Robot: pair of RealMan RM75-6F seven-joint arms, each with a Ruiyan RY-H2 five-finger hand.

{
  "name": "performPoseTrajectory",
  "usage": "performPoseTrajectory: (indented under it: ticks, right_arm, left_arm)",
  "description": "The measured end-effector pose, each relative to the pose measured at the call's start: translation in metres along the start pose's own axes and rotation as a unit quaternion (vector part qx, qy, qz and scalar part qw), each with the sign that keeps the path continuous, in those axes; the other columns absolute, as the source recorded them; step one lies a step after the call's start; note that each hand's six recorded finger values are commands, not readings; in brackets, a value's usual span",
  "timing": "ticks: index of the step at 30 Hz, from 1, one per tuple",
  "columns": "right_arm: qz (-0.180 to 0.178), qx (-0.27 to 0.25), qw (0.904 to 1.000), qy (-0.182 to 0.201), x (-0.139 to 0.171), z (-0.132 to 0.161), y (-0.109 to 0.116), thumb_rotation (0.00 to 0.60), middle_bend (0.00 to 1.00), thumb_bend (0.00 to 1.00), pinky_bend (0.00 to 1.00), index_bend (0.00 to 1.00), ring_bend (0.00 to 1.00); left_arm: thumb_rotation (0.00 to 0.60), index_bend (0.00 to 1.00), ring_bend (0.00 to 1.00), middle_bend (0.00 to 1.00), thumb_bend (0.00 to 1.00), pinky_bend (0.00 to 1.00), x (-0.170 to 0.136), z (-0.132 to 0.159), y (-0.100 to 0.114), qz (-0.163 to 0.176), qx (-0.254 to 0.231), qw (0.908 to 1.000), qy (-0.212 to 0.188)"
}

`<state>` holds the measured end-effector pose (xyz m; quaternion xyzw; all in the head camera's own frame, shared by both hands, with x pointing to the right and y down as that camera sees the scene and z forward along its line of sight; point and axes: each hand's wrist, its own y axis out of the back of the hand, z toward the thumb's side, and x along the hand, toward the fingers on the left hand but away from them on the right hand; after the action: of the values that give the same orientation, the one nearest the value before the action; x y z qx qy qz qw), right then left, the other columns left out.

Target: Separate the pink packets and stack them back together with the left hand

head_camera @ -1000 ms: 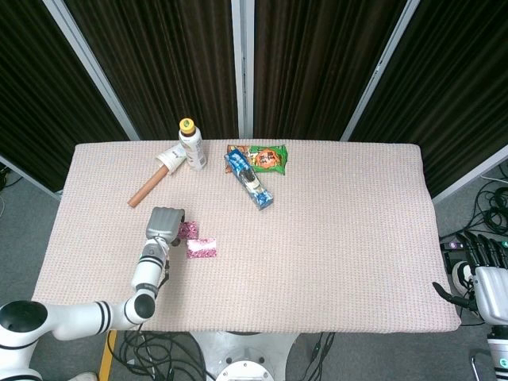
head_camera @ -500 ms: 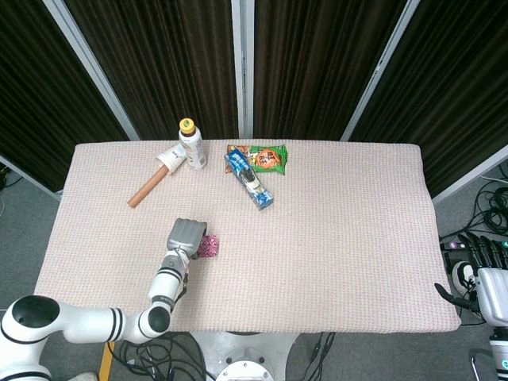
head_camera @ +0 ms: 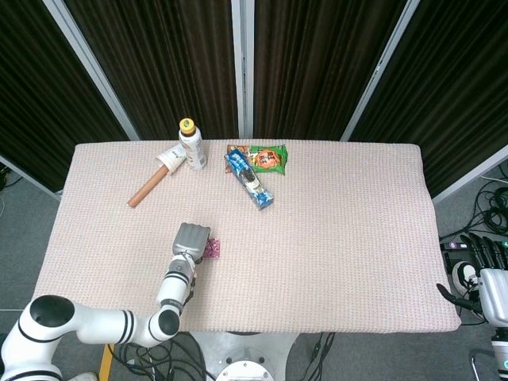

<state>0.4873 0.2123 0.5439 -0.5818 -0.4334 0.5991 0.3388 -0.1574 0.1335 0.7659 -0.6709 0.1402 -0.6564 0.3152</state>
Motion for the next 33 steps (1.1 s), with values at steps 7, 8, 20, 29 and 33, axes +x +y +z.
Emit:
performPoseTrajectory:
  ticks: [7,8,20,29,33]
  right_arm:
    - [0.000,0.000,1.0000,-0.001,-0.0001,-0.0011,-0.0002,0.442,0.06,0.09,0.00,0.09,0.00]
    - [0.000,0.000,1.0000,-0.001,-0.0002,-0.0011,-0.0003,0.441,0.06,0.09,0.00,0.09,0.00]
    - [-0.001,0.000,1.0000,-0.002,-0.0003,-0.0014,0.0004,0.441,0.06,0.09,0.00,0.09,0.00]
    - [-0.001,0.001,1.0000,-0.001,-0.0001,-0.0007,0.0002,0.439,0.06,0.09,0.00,0.09,0.00]
    - [-0.001,0.001,1.0000,-0.002,0.0003,-0.0010,0.0007,0.440,0.06,0.09,0.00,0.09,0.00]
  left_arm:
    - [0.600,0.46,0.87,0.90,0.26,0.91,0.0026,0.0004,-0.0016,-0.002,0.001,1.0000,0.005]
    - [0.600,0.46,0.87,0.90,0.26,0.91,0.0030,0.0006,-0.0014,-0.002,0.001,1.0000,0.005]
    - [0.600,0.44,0.87,0.90,0.26,0.91,0.0056,-0.0037,-0.0005,0.001,0.009,0.9999,0.010]
    - [0.600,0.43,0.87,0.89,0.26,0.90,0.0054,-0.0047,-0.0040,-0.005,0.009,0.9999,0.010]
    - [0.600,0.41,0.87,0.89,0.26,0.91,0.0061,-0.0046,-0.0048,-0.005,0.010,0.9999,0.011]
